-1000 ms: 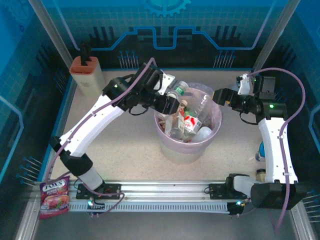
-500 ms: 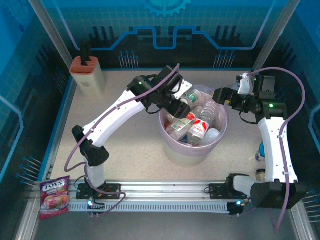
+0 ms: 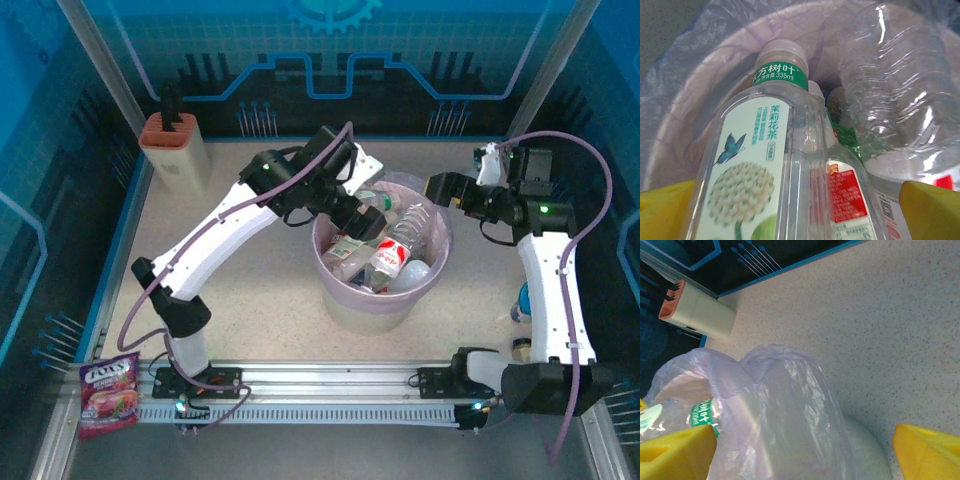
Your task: Put the plastic bottles in the bin
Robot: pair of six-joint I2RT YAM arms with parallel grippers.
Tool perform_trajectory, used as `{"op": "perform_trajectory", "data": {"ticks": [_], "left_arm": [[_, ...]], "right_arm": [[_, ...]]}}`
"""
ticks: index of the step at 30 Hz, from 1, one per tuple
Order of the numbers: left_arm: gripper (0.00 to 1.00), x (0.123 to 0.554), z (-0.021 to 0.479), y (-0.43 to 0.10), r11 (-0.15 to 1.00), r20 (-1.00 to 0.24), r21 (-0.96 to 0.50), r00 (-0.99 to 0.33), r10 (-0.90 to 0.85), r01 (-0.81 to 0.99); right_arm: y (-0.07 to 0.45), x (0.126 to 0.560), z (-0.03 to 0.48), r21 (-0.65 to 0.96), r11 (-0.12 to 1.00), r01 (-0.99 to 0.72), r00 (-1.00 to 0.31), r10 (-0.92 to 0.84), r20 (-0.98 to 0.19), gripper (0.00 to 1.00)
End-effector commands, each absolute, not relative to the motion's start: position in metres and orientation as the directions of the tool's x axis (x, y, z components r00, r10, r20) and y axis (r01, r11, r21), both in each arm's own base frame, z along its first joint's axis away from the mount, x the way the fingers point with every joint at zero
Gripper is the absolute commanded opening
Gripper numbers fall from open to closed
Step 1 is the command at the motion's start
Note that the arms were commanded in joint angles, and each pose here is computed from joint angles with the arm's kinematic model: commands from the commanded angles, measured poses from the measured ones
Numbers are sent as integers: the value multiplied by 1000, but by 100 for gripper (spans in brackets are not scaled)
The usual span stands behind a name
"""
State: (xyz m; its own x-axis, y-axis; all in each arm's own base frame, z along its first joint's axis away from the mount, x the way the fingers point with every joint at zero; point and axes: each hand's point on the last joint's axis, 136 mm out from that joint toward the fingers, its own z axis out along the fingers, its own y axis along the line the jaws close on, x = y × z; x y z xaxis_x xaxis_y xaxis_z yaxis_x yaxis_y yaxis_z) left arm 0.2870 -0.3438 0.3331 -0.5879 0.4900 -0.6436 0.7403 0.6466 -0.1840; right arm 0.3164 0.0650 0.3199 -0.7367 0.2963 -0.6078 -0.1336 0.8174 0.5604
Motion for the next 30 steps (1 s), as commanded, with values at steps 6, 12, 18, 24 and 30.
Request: {"op": "perform_trajectory", "data": {"ticks": [6, 12, 18, 24, 30], "left_arm": [[97, 286, 372, -317, 697, -735, -170, -561, 381, 697], [85, 285, 367, -269, 797, -726, -236, -646, 236, 556], [78, 264, 350, -248, 783, -702, -372, -703, 114, 498], [77, 253, 362, -245, 698, -699, -511, -715, 2, 502], [82, 241, 349, -250, 645, -648, -591, -761, -21, 485]], "right_arm": [[72, 318, 339, 560, 808, -182, -723, 276, -633, 94], [48, 317, 349, 580, 804, -130, -694, 344, -632, 92], [46, 282, 340, 610, 787, -96, -746, 348, -567, 85], [62, 244, 318, 616, 782, -96, -825, 284, -489, 74], [86, 232, 304, 664, 739, -113, -862, 259, -436, 63]]}}
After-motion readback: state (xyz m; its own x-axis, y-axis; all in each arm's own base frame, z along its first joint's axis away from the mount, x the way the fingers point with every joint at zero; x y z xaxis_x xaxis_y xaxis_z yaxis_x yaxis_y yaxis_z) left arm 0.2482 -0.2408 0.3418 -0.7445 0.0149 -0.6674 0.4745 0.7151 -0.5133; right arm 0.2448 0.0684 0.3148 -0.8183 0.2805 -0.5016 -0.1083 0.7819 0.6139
